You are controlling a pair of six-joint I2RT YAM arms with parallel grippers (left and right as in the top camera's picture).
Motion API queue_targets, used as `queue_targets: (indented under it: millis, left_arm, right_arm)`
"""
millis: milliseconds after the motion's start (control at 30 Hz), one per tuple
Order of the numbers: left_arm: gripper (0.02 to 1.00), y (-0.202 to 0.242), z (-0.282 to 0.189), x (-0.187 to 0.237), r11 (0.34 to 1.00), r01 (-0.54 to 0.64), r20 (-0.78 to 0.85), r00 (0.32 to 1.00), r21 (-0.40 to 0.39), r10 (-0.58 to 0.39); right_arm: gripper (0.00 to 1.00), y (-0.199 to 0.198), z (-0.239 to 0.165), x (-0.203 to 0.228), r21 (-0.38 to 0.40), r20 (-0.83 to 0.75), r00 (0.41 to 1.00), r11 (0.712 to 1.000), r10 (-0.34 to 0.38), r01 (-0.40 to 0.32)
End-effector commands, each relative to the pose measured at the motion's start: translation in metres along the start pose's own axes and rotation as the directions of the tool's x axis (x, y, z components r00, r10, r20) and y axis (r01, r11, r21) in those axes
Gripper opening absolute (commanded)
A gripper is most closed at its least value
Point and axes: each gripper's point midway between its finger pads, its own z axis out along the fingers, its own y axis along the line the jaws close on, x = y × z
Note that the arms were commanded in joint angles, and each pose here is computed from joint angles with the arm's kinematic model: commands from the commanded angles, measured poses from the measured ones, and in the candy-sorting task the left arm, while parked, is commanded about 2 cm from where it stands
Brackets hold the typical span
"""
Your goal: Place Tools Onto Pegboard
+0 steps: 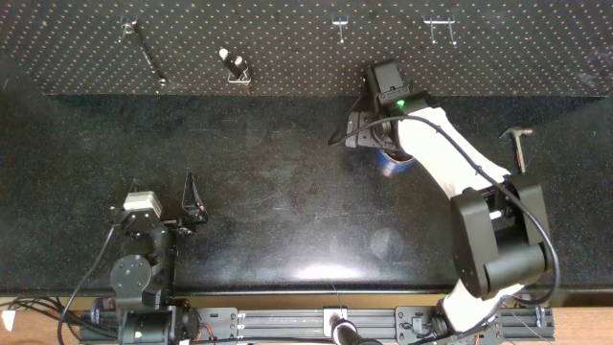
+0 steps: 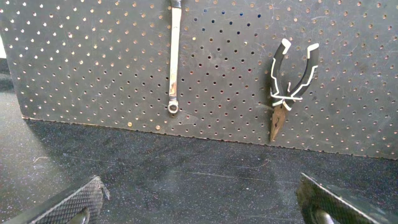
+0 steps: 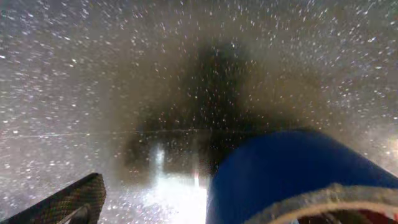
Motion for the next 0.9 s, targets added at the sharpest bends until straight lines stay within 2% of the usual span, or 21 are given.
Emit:
queue_targets:
  millis: [33,67,100,133,167,233,300,333,367,400,500,533,600,633,667,733,900]
  left_arm:
    - [1.000,-0.003,0.000,0.001,1.000,-0.010,0.000,1.000,0.015,0.010]
    - [1.000,-0.003,0.000,0.001,1.000,-0.010,0.000,1.000,0.015,0.010]
    - [1.000,-0.003,0.000,0.001,1.000,-0.009,0.000,1.000,0.015,0.009]
    - [1.000,-0.003,0.000,0.001,1.000,-0.009,0.000,1.000,0.015,0.009]
    - [1.000,-0.003,0.000,0.001,1.000,-0.010,0.000,1.000,0.015,0.010]
    - [1.000,-0.003,0.000,0.001,1.000,-0.009,0.000,1.000,0.015,0.009]
    - [1.000,-0.003,0.000,0.001,1.000,-0.009,0.000,1.000,0.015,0.009]
    - [0.998,-0.003,0.000,0.001,1.000,-0.010,0.000,1.000,0.015,0.010]
    - [0.998,-0.003,0.000,0.001,1.000,-0.009,0.000,1.000,0.015,0.009]
    - [1.000,-0.003,0.000,0.001,1.000,-0.009,0.000,1.000,0.015,0.009]
    - [1.000,-0.003,0.000,0.001,1.000,-0.009,0.000,1.000,0.015,0.009]
    - [1.000,-0.003,0.000,0.001,1.000,-0.010,0.000,1.000,0.015,0.010]
    - [1.000,-0.003,0.000,0.001,1.000,-0.009,0.000,1.000,0.015,0.009]
    - [1.000,-0.003,0.000,0.001,1.000,-0.009,0.000,1.000,0.015,0.009]
    - [1.000,-0.003,0.000,0.001,1.000,-0.010,0.000,1.000,0.015,0.010]
    - [1.000,-0.003,0.000,0.001,1.000,-0.010,0.000,1.000,0.015,0.010]
    - [1.000,-0.003,0.000,0.001,1.000,-0.009,0.000,1.000,0.015,0.009]
  right_arm:
    - [0.982,-0.002,0.012,0.013,0.012,-0.018,1.000,1.000,-0.021,0.021]
    - [0.890,-0.003,0.013,0.013,0.014,-0.021,1.000,1.000,-0.021,0.021]
    - [0.728,-0.003,0.015,0.015,0.017,-0.029,0.999,1.000,-0.021,0.021]
    - [0.261,-0.003,0.015,0.017,0.019,-0.035,0.999,1.000,-0.022,0.023]
    - [0.077,-0.003,0.015,0.017,0.019,-0.035,0.999,0.999,-0.025,0.025]
    - [0.075,0.001,0.008,0.014,0.010,-0.015,0.999,1.000,-0.029,0.030]
    - [0.075,0.016,-0.017,-0.006,-0.048,0.130,0.991,0.998,-0.042,0.049]
    - [0.075,0.028,-0.025,-0.014,-0.119,0.283,0.958,0.990,-0.035,0.071]
    - [0.075,0.041,-0.043,-0.015,-0.178,0.432,0.901,0.977,-0.030,0.118]
    - [0.075,0.043,-0.062,-0.015,-0.176,0.537,0.843,0.975,-0.018,0.134]
    - [0.075,0.062,-0.128,-0.021,-0.211,0.657,0.754,0.960,-0.001,0.185]
    - [0.075,0.075,-0.175,-0.029,-0.241,0.717,0.697,0.947,0.027,0.212]
    - [0.077,0.091,-0.226,-0.045,-0.286,0.765,0.640,0.928,0.071,0.240]
    - [0.075,0.097,-0.241,-0.053,-0.318,0.773,0.626,0.919,0.107,0.235]
    - [0.077,0.111,-0.261,-0.062,-0.384,0.770,0.618,0.889,0.158,0.250]
    - [0.077,0.133,-0.273,-0.073,-0.443,0.754,0.632,0.848,0.178,0.290]
    - [0.075,0.157,-0.250,-0.100,-0.457,0.712,0.680,0.852,0.176,0.257]
